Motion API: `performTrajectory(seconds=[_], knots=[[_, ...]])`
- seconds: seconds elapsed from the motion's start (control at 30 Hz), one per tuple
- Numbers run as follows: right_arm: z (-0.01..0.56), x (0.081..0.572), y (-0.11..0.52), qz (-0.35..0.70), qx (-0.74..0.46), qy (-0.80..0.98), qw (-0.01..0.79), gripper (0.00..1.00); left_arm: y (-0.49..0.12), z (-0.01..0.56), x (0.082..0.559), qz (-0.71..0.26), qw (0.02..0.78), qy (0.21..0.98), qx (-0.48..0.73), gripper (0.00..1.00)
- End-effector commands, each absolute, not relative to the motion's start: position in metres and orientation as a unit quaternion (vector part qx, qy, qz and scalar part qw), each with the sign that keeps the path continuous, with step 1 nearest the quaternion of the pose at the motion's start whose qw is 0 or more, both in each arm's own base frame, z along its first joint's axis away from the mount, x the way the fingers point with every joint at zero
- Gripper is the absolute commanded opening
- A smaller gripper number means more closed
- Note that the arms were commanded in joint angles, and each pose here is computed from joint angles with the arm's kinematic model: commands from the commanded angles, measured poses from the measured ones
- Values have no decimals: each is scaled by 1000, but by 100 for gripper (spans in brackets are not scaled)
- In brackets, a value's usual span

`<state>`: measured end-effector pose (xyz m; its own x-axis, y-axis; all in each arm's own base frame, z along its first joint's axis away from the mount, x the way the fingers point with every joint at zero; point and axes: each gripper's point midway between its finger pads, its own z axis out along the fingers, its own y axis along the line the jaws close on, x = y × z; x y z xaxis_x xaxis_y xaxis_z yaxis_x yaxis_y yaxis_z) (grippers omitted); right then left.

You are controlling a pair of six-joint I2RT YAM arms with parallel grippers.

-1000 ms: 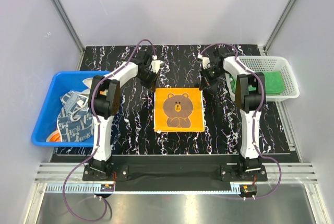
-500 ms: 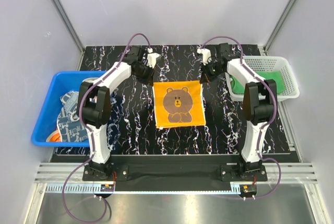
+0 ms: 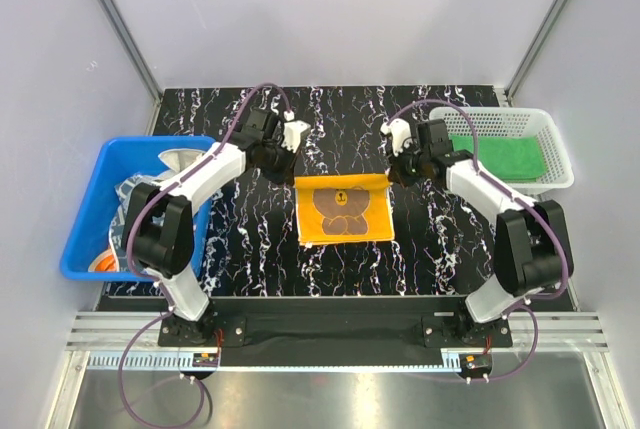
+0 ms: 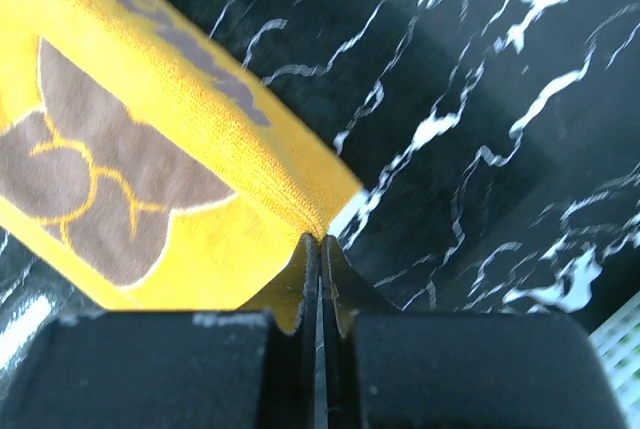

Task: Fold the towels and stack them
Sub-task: Fold the towel

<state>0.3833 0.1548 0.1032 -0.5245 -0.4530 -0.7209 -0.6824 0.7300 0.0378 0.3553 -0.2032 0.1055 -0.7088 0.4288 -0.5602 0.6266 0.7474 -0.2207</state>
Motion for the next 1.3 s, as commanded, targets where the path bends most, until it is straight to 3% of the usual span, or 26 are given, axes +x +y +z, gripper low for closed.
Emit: performTrajectory(seconds=[0.0, 0.7, 1.07, 1.17, 1.27], knots=[[119, 379, 156, 140, -330, 842, 404, 0, -201, 116, 348, -192, 265, 902, 283, 0], [84, 294, 145, 154, -300, 883, 327, 0, -212, 94, 261, -207, 198, 912, 295, 0], [74, 266, 151, 158, -331, 886, 285, 10, -208, 74, 231, -205, 142, 921, 300, 0], [76, 260, 149, 158, -330, 888, 276, 23, -211, 74, 227, -211, 132, 921, 301, 9], [89, 260, 151, 164, -325, 883, 296, 37, -219, 91, 228, -234, 154, 910, 305, 30]])
